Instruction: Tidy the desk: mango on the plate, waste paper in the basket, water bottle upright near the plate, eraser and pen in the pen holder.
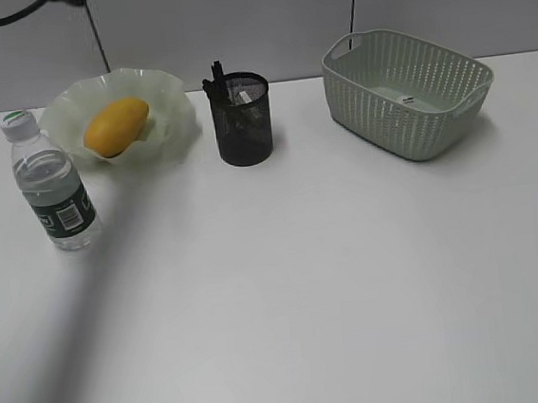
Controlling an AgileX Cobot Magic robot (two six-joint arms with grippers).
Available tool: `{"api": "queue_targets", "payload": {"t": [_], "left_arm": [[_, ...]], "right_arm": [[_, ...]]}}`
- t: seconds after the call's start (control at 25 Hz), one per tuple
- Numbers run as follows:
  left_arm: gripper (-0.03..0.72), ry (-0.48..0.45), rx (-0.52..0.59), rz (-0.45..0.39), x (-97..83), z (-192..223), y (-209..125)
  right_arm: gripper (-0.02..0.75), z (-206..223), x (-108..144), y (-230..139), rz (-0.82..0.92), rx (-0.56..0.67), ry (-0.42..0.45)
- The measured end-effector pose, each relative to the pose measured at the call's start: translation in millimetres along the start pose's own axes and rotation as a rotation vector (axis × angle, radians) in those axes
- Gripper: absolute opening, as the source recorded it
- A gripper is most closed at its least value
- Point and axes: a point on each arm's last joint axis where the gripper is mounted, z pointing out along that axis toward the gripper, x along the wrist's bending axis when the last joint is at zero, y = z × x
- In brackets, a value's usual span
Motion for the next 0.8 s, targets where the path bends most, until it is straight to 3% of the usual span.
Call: {"api": "queue_targets", "payload": {"t": [0.08, 0.16, 0.44, 0.56, 0.68, 0.8], "left_arm": [[0.309, 0.061, 0.157, -0.026, 16.7, -13.2, -8.0], [0.307, 0.103, 0.24, -0.062, 33.1, -28.0, -12.7], [0.305, 0.136, 0.21, -0.221, 71.9, -110.7, -35.7], [0.305, 0.14, 0.228, -0.245, 66.8, -149.4, -67.1], [0.305, 0.135, 0.22, -0.25, 45.1, -194.9, -107.3], [0.305, 0.151, 0.078, -0.248, 20.1, -239.0, -149.4]], "right_arm": [[0.445, 0.0, 0.0, 0.0, 0.0, 0.0, 0.0], [0.445, 0.0, 0.0, 0.0, 0.0, 0.0, 0.0], [0.445, 0.0, -0.4, -0.1, 0.009, 0.0, -0.005], [0.445, 0.0, -0.4, -0.1, 0.012, 0.0, -0.005], [0.445, 0.0, -0.4, 0.1, 0.013, -0.001, -0.005], [0.445, 0.0, -0.6, 0.0, 0.012, -0.001, -0.006]]}}
